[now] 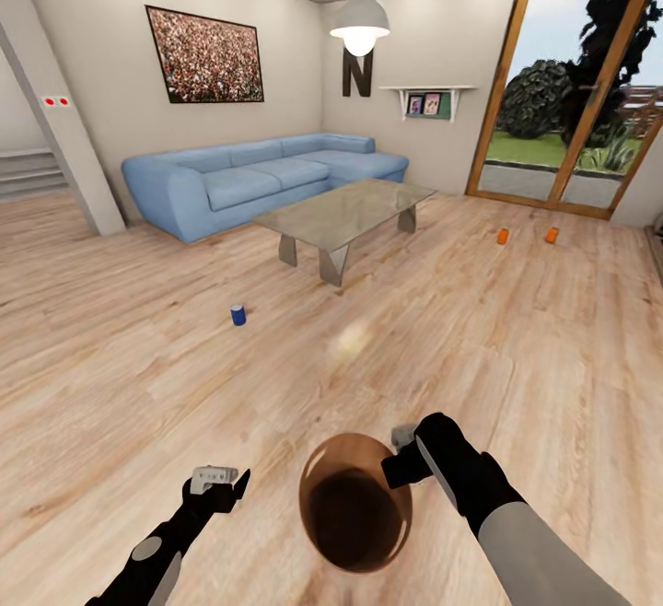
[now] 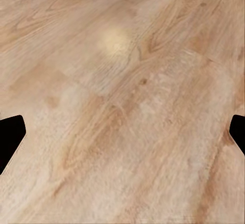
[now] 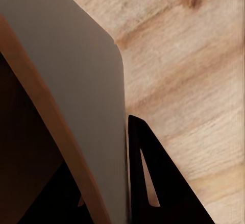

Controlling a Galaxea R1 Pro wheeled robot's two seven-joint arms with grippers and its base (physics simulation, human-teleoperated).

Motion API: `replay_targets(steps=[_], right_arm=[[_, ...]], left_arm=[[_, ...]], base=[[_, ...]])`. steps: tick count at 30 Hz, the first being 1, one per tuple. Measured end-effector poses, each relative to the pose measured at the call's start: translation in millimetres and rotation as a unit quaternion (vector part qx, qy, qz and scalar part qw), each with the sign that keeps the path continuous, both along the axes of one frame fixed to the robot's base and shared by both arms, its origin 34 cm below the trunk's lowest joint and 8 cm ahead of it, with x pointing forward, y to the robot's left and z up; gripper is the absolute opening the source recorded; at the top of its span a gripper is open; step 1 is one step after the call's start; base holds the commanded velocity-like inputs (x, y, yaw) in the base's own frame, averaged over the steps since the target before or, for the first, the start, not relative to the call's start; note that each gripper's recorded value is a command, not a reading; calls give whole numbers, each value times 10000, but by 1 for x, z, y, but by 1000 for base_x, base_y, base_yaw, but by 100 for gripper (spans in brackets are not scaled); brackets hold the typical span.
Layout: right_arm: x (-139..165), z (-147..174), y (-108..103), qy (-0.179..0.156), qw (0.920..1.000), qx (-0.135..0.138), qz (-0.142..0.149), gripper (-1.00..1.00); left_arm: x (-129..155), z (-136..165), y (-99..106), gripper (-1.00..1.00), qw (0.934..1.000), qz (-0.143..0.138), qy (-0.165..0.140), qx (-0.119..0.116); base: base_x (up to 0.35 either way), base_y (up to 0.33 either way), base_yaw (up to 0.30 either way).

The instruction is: Put the three can of soda from the living room inside the tash can in the kitchen.

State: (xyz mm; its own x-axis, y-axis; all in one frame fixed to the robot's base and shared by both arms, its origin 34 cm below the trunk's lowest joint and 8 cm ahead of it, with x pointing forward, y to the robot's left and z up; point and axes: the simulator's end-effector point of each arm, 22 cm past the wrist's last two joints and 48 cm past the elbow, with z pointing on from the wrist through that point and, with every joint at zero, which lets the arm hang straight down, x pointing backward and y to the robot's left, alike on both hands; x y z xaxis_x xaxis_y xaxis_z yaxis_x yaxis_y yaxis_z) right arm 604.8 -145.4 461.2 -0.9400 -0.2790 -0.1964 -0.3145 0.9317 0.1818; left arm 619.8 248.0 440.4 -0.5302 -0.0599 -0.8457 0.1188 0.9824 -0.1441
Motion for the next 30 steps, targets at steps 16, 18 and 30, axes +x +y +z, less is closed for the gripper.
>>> replay_targets(steps=[16,18,30], right_arm=[[0,0,0,0,10000,-1,0,-100],[0,0,0,0,10000,1,-2,-100],[0,0,-1,4,10000,16,-25,-100]], left_arm=[[-2,-3,-1,100,10000,-10,42,5],[-2,-3,0,100,10000,-5,40,1],[-2,-3,0,100,10000,-1,38,0]], base=[[323,109,0],[321,113,-3],[298,146,-142]])
